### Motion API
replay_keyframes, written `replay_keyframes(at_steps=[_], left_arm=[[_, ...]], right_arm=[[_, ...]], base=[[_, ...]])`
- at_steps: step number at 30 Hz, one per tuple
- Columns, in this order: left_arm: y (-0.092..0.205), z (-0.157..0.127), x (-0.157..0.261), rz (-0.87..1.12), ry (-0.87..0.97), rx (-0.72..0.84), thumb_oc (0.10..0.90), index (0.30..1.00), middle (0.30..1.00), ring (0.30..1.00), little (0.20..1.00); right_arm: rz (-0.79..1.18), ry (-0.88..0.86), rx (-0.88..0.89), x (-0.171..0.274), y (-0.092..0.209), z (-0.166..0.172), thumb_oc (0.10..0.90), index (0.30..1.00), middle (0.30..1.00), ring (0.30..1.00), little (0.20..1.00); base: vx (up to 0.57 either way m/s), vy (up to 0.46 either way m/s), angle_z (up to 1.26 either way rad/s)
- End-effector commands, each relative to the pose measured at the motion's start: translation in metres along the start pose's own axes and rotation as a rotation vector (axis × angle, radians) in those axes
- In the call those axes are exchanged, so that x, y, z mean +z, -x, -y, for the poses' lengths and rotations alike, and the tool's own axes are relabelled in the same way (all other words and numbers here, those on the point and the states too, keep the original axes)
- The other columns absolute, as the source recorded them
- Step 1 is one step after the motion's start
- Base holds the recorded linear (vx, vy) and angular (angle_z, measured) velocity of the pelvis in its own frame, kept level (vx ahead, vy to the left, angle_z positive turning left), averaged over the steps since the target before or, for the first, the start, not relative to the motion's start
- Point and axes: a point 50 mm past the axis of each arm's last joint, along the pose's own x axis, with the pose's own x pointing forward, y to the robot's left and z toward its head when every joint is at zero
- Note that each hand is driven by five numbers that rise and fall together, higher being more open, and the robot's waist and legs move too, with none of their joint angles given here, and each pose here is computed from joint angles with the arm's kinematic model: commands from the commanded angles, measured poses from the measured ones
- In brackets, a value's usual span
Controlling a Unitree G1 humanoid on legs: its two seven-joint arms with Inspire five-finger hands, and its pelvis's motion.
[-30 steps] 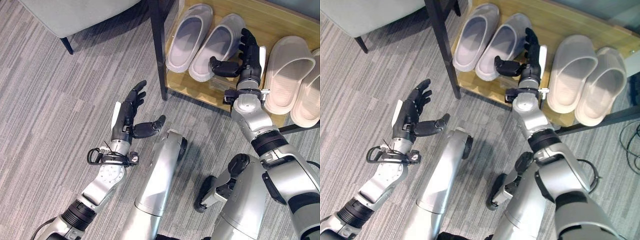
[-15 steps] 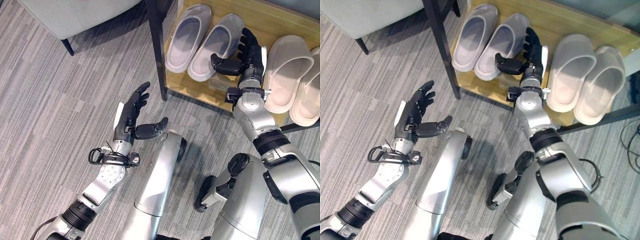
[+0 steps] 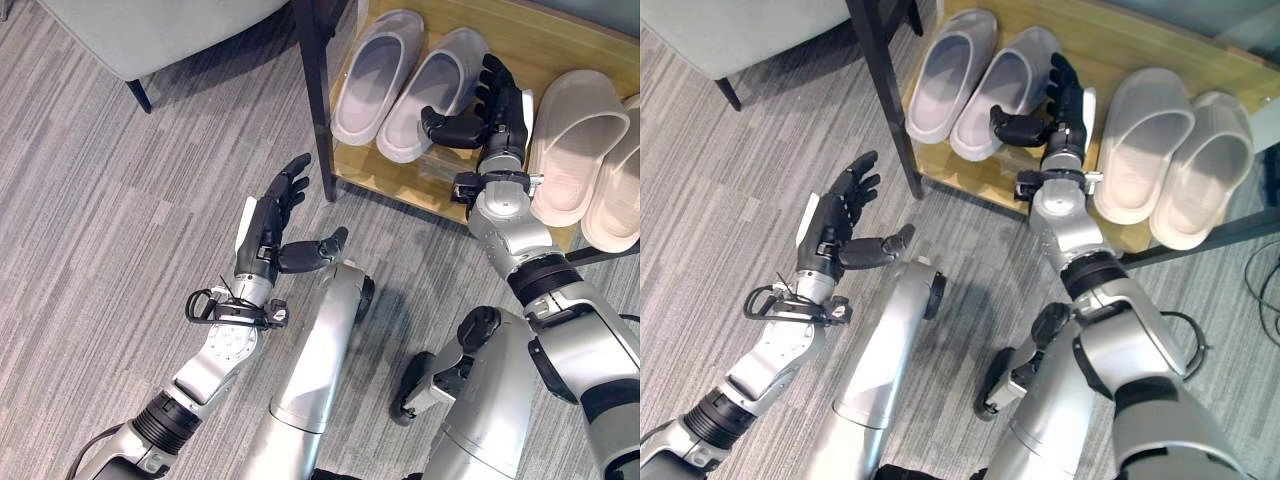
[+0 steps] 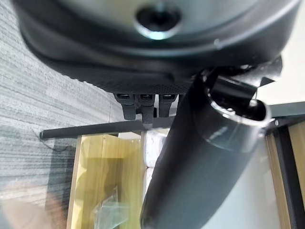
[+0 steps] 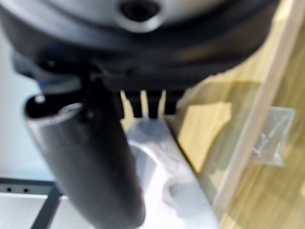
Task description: Arrange the slippers neatly on the shoe rack.
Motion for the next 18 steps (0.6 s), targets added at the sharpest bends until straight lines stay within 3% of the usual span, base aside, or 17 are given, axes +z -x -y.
replay_keyframes(at_steps=[1,18], left_arm=[[-0.006,0.011,0.071,0.398,0.135,0.006,0.8,0.9,0.9,0.9,0.9],[-0.002,-0.009,0.071,0.404,0.058,0.094,0.8,0.9,0.9,0.9,0.9]], right_arm=[[0.289,-0.016,0.061,0.079,-0.013,-0.017,0.8,0.9,0.9,0.9,0.9],[0.555,0.035,0.154,0.102,0.029,-0.01,0.8,0.9,0.9,0.9,0.9]], base=[[-0.01,-0.024,0.03],[0.0,0.001,0.0]])
